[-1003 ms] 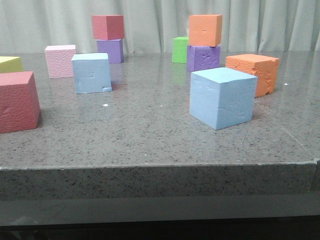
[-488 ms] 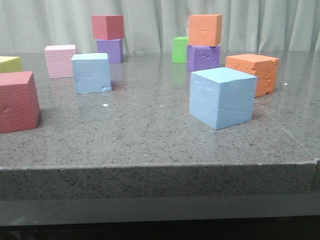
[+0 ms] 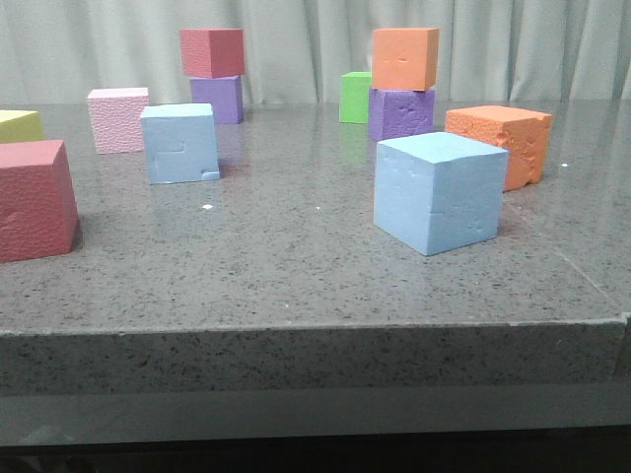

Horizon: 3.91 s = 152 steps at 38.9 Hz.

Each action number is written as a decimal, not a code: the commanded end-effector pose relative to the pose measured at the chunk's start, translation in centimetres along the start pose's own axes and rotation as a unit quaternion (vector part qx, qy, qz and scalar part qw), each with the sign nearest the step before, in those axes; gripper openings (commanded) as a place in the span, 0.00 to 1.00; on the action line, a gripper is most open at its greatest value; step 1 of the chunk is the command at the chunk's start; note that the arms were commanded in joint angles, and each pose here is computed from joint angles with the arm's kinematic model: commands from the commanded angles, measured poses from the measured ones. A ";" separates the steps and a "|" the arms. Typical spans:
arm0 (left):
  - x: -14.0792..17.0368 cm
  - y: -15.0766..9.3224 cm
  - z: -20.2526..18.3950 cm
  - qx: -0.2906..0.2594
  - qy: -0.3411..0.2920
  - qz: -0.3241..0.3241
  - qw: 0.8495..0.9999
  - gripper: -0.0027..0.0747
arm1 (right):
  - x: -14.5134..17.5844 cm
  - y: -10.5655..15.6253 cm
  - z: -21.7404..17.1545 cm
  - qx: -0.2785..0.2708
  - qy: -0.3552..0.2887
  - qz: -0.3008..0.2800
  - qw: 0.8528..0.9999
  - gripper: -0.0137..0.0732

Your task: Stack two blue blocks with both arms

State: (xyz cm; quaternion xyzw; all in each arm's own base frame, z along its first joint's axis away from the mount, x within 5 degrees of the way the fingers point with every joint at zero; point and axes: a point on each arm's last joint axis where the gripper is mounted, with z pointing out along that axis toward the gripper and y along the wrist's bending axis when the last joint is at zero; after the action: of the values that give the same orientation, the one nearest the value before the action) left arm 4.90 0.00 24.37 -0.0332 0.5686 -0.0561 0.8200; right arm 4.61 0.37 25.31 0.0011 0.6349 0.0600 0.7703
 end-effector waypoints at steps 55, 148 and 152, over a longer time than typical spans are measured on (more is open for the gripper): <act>-8.8 -1.2 8.1 -0.017 0.208 0.041 0.977 0.86 | -7.5 1.1 7.5 -0.009 0.208 0.010 0.978 0.90; -8.8 -1.2 8.1 -0.017 0.208 0.041 0.977 0.86 | 0.2 13.3 23.0 -0.196 0.449 -0.007 0.872 0.54; -8.8 -1.2 8.1 -0.017 0.208 0.041 0.977 0.86 | -0.1 14.5 22.5 -0.218 0.439 -0.010 0.872 0.54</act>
State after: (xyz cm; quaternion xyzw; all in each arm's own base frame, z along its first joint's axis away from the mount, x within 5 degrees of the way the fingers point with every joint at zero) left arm 9.24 -0.09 33.67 -0.0090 0.7624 -0.0139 0.6469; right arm 25.71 15.59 28.09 -0.1939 0.9094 0.1573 0.3327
